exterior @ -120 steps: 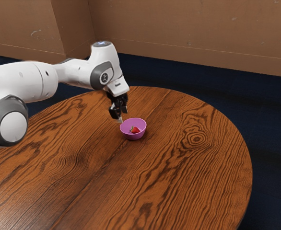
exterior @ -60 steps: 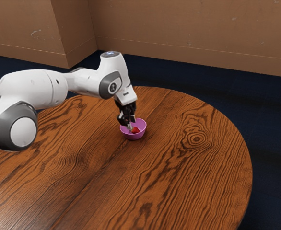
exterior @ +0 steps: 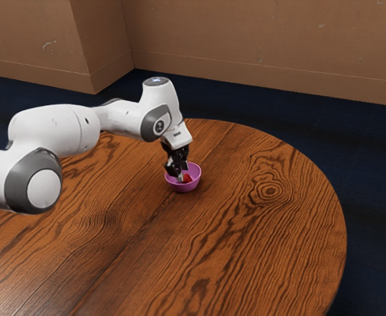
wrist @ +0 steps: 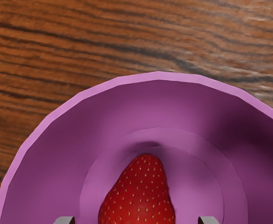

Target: Take strawberry from the bowl

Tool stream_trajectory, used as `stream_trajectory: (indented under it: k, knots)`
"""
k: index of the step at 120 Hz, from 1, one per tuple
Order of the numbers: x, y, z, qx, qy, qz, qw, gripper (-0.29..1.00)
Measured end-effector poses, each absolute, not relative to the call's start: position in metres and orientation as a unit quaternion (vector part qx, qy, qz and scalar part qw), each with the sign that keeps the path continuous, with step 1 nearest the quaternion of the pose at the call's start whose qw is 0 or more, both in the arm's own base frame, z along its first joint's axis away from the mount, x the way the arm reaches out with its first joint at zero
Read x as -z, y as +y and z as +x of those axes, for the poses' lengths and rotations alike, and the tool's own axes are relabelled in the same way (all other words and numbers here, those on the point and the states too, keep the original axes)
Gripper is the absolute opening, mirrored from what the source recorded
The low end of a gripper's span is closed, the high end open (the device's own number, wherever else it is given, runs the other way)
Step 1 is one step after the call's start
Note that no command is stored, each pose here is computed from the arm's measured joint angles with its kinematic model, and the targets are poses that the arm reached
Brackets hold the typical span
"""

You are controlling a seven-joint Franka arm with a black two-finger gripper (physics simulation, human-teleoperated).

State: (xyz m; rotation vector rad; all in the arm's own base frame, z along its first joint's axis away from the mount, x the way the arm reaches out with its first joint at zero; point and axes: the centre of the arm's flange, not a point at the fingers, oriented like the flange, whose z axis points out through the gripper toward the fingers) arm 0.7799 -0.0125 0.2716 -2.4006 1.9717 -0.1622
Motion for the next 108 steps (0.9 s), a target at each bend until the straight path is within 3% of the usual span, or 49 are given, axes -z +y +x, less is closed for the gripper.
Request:
stream_trajectory:
  k: [59, 108]
  knots:
    - [-0.257, -0.018, 0.779, 0.046, 0.626, -0.778, 0.009, 0.32]
    - [-0.253, -0.016, 0.779, 0.046, 0.622, -0.782, 0.009, 0.21]
